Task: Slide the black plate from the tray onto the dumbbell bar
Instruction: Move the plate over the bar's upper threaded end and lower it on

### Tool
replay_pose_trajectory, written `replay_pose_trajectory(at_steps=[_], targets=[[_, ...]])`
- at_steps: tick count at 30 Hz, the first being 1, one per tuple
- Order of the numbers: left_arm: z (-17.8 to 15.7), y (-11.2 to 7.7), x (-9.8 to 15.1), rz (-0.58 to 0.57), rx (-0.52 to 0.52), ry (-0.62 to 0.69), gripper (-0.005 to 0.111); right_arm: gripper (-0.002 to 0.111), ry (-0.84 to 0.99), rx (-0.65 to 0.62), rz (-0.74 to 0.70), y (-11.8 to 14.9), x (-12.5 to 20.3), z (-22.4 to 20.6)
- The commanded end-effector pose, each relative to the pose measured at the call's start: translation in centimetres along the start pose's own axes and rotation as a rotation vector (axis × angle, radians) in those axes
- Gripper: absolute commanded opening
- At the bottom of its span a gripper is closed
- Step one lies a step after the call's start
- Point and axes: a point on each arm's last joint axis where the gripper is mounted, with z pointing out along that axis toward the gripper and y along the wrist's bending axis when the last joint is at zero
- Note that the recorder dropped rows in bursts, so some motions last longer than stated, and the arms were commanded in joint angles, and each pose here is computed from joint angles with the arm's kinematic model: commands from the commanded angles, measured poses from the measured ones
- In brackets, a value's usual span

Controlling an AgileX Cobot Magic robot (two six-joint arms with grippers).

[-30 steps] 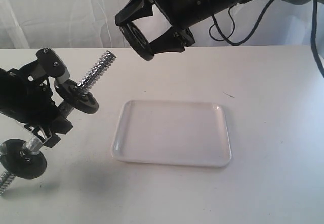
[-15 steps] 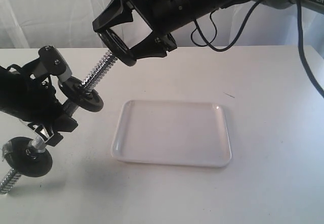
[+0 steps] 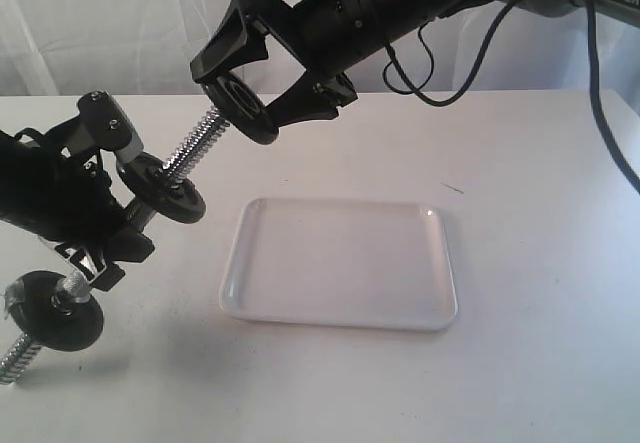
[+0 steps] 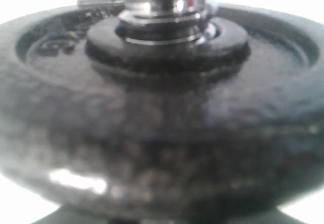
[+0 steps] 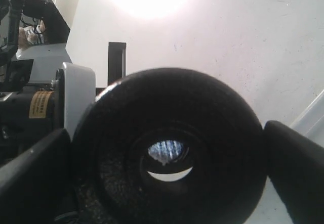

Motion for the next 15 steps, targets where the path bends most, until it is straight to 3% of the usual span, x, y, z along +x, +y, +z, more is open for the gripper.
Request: replay_pose_trajectory(at_steps=[1, 15], targets=[[-1.9, 0.18, -1.92, -0.068, -0.055, -0.134, 0.0, 0.0, -0.028, -0.051, -0.011, 1.38, -0.19, -0.58], [-1.95, -0.28, -2.37, -0.044, -0.004, -0.183, 0.0, 0.0, -0.054, -0.117, 0.01, 1.98, -0.43, -0.64]])
